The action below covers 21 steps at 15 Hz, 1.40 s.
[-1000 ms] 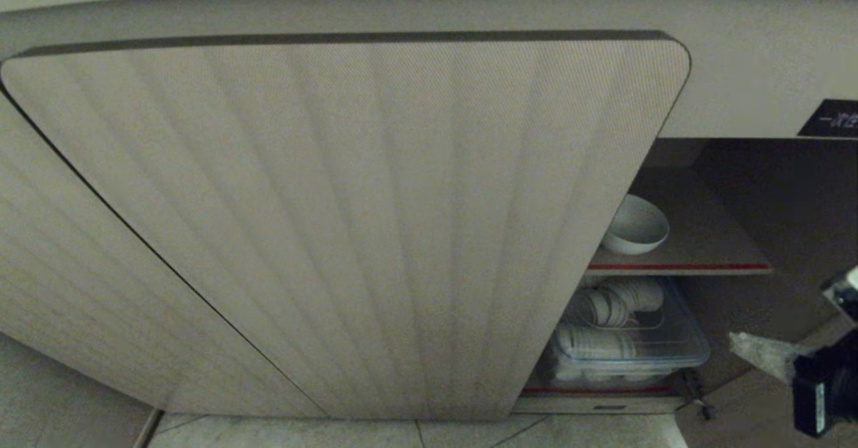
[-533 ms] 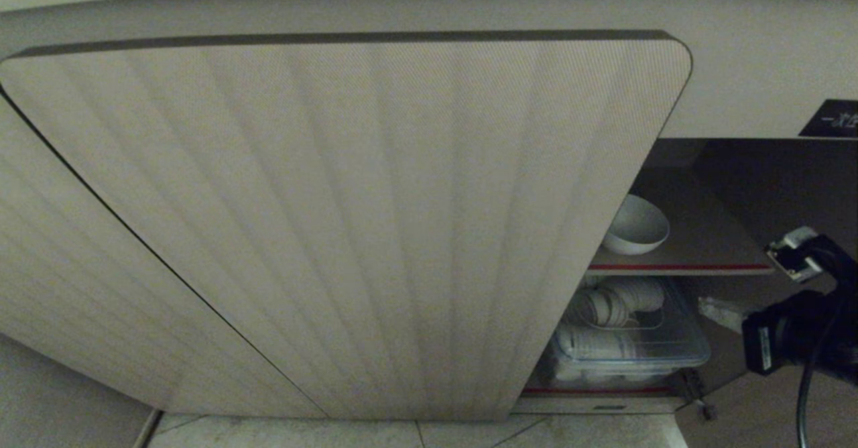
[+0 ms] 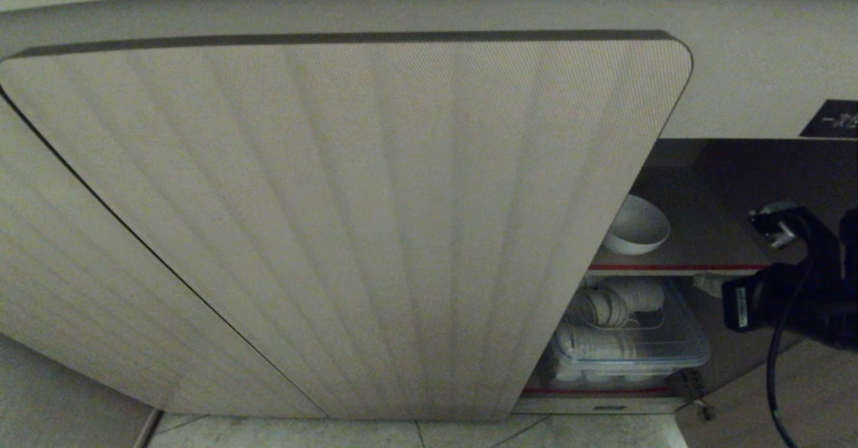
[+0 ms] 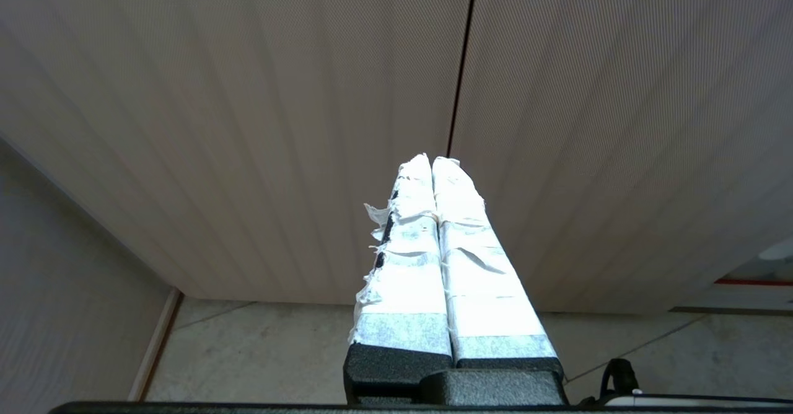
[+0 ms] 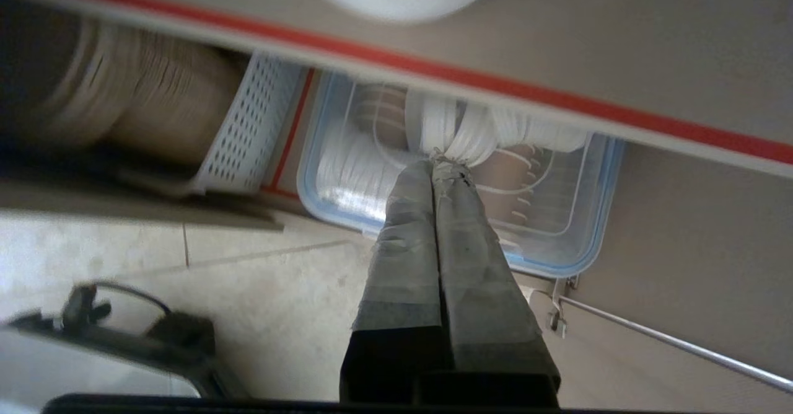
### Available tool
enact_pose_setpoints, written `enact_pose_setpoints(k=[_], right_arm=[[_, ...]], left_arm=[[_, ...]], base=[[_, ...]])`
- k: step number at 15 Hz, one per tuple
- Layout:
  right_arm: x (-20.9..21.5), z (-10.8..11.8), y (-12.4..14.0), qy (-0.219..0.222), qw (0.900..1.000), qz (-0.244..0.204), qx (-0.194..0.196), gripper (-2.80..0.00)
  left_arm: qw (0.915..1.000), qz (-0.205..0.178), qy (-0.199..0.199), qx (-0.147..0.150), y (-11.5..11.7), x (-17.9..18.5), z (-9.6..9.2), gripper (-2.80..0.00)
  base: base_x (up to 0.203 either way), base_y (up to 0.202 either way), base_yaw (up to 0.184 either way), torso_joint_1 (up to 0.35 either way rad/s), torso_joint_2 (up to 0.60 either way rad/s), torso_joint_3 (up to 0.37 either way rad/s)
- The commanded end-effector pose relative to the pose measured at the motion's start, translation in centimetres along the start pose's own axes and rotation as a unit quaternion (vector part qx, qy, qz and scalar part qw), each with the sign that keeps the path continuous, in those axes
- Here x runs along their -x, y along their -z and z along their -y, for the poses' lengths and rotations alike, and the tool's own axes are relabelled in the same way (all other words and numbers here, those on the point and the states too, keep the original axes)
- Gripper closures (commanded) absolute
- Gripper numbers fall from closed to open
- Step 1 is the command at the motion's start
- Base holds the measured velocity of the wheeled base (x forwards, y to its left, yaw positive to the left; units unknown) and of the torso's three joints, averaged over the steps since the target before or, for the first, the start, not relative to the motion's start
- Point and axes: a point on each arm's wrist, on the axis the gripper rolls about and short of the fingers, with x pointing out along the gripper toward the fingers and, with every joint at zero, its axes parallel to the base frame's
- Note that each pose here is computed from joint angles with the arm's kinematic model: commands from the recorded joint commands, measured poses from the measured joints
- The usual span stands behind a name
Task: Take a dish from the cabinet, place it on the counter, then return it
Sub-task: Take the bowl from the cabinet
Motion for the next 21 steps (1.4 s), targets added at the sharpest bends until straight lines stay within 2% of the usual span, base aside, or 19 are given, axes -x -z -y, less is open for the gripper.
enact_pose_setpoints(k=[1,6,13,14,21], right_arm=[[-0.6,0.2,-0.5,0.002,1.000,0.003,-0.012,0.00],[-1.4,0.4,-0.9,0.014,0.999,0.006,-0.034,0.00],[-2.2,0.6,-1.4,0.021,0.999,0.008,-0.038,0.00],[-2.2,0.7,-1.5,0.021,0.999,0.009,-0.037,-2.80],[-3.0,0.9,-2.3,0.022,0.998,0.034,-0.040,-2.80]], left_arm=[[1.0000,0.000,0.000,0.000,0.0,0.0,0.0,0.00],[1.0000,0.000,0.000,0.000,0.0,0.0,0.0,0.00],[1.0000,0.000,0.000,0.000,0.0,0.0,0.0,0.00],[1.0000,0.000,0.000,0.000,0.0,0.0,0.0,0.00],[1.0000,0.000,0.000,0.000,0.0,0.0,0.0,0.00]], base=[[0.000,0.000,0.000,0.000,0.00,0.000],[0.000,0.000,0.000,0.000,0.00,0.000],[0.000,0.000,0.000,0.000,0.00,0.000],[0.000,0.000,0.000,0.000,0.00,0.000],[0.000,0.000,0.000,0.000,0.00,0.000]])
